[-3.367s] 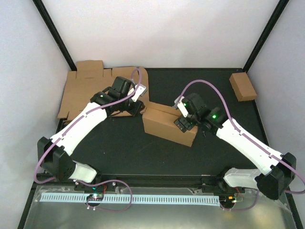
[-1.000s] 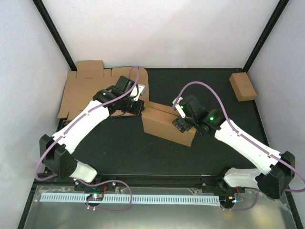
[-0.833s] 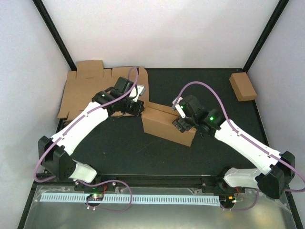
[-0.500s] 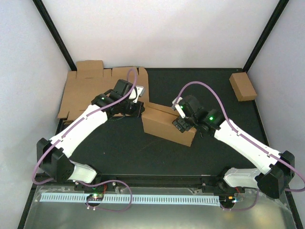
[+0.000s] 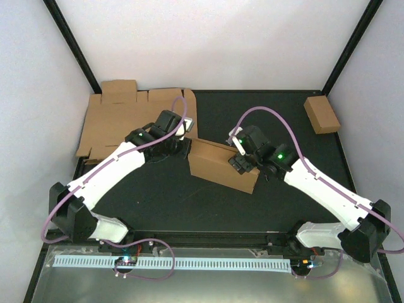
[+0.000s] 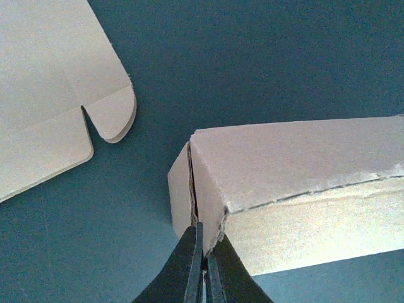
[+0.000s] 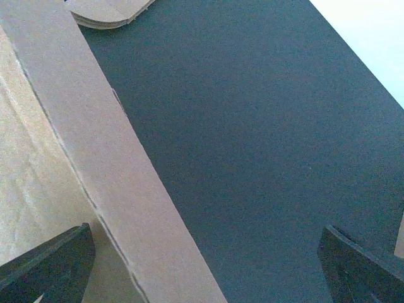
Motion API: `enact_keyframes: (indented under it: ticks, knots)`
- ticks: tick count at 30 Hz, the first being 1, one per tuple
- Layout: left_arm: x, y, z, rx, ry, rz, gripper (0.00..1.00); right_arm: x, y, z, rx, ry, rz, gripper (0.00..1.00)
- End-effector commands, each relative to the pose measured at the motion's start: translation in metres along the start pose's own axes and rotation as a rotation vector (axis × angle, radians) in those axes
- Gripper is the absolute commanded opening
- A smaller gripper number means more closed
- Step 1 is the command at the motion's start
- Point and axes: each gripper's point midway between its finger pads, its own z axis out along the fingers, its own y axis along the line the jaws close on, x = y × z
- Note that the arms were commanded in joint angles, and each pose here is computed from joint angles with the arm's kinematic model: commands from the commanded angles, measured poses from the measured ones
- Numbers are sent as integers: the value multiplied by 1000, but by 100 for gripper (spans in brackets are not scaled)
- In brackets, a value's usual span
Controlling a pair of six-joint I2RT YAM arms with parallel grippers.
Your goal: Fold the paper box
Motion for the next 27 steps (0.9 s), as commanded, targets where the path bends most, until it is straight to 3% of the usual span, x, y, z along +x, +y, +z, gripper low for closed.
enact_keyframes:
  ticks: [1, 7, 14, 16, 24, 27]
  knots:
    - [68, 31, 11, -132, 247, -13, 2, -2, -10, -18, 26, 2, 46, 100]
    - [65, 22, 10, -96, 220, -33, 1, -4, -8, -54, -62, -11, 216, 100]
    - [46, 8, -5, -46, 138, -47, 4, 36, -13, -66, -22, 68, 350, 99]
    - [39, 2, -12, -25, 106, -50, 6, 43, -10, -70, -39, 58, 392, 95]
    - [22, -14, -18, 50, 7, -54, 29, 48, -5, -71, -68, -5, 456, 80]
    - [15, -16, -21, 67, -38, -55, 43, 46, -6, -64, -50, 1, 462, 72]
